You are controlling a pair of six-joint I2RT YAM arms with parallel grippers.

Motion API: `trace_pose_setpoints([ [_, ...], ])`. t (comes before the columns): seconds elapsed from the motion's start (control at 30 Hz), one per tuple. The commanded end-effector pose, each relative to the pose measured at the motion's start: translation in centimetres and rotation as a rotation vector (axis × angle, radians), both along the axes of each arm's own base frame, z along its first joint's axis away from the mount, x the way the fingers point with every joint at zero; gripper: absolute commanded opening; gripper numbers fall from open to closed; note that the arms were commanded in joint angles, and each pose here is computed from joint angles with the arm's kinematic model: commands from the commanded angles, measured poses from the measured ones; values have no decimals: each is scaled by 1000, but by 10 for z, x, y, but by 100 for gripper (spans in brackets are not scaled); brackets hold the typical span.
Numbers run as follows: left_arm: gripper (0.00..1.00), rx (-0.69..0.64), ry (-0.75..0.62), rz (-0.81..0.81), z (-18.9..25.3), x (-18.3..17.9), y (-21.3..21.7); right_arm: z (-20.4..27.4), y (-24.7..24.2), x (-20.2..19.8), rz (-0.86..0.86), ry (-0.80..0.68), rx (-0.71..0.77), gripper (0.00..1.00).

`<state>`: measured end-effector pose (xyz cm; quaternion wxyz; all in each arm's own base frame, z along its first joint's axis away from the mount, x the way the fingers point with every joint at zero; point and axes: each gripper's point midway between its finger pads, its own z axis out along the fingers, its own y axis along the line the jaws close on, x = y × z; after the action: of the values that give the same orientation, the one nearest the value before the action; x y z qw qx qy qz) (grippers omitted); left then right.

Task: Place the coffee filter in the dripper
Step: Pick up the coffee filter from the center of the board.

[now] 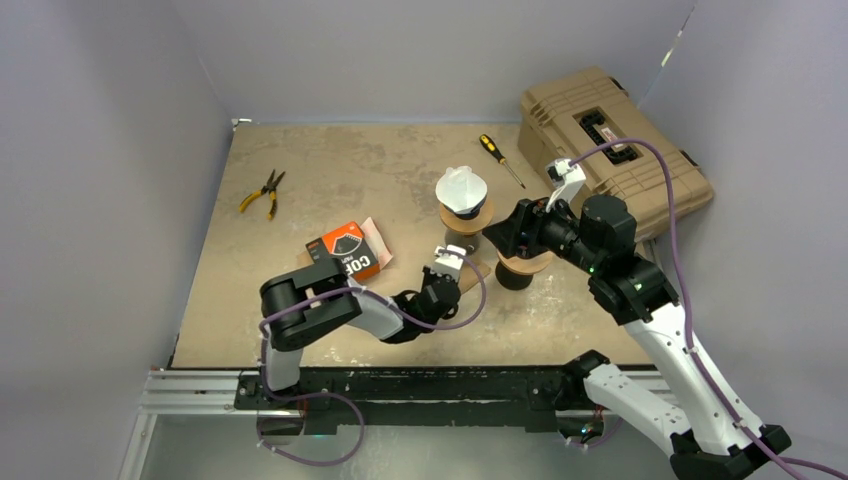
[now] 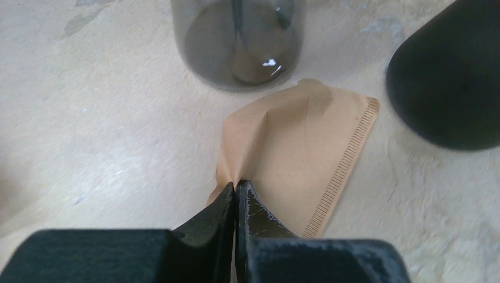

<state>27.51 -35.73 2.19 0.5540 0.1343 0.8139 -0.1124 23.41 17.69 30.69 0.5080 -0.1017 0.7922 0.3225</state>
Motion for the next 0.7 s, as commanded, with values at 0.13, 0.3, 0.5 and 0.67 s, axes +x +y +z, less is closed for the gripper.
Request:
trace_pose_setpoints([
  [0.13,0,121,-96,-115,41,-16,38,20,2,-2,14,-47,21,77],
  [0.3,0,128,-205,-226,86,-30,55,17,9,-3,54,-36,38,77],
  [0.5,0,112,-426,-420,157,-58,74,11,29,-9,174,-7,64,80],
  [0.67,0,105,-649,-577,215,-85,82,9,52,-24,352,18,109,84],
])
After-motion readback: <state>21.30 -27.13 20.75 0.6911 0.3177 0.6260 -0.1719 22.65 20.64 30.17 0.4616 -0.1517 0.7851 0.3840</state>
